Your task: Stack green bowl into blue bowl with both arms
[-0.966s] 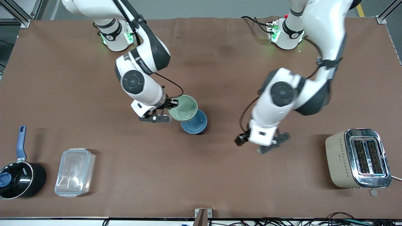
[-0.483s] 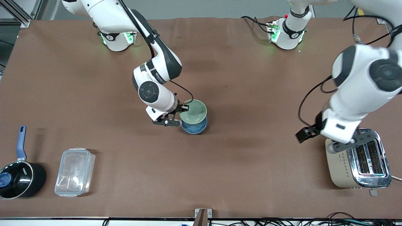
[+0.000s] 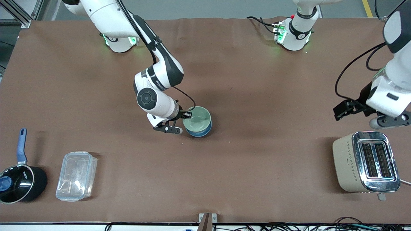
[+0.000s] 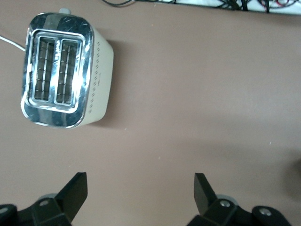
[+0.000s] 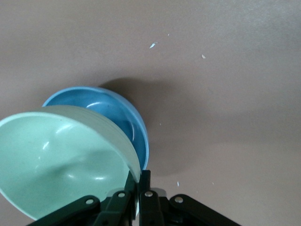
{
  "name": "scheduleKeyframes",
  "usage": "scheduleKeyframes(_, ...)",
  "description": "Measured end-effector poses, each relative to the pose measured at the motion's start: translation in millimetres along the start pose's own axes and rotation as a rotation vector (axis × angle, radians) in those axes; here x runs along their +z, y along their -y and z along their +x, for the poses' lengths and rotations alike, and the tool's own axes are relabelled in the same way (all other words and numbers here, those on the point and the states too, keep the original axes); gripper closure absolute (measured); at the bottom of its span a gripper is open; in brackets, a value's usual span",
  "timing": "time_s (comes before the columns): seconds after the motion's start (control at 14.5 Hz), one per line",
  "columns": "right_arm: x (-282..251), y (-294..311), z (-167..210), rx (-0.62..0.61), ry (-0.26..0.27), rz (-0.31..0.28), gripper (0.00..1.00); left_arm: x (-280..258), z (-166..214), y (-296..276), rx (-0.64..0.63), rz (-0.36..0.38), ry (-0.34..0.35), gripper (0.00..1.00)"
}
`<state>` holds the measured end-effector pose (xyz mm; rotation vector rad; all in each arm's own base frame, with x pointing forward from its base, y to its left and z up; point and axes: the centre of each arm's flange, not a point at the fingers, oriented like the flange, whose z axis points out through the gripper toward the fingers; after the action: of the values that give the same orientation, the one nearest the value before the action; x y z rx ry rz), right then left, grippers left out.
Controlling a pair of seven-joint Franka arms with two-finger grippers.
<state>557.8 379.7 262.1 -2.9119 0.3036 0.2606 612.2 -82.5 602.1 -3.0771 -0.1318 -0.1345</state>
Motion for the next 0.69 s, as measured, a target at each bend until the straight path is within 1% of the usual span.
scheduleKeyframes(0.07, 6, -1, 1, 0.003, -0.001, 0.0, 0.96, -5, -7, 9, 0.012, -0.004, 0.008, 0.0)
scheduleKeyframes(0.34, 20, 1, -1, 0.004, 0.008, -0.002, 0.96, -14, -31, 59, 0.035, -0.049, 0.077, 0.0)
scheduleKeyframes(0.69, 22, 4, -4, 0.0, 0.013, -0.001, 0.96, -17, -42, 59, 0.048, -0.052, 0.086, 0.0)
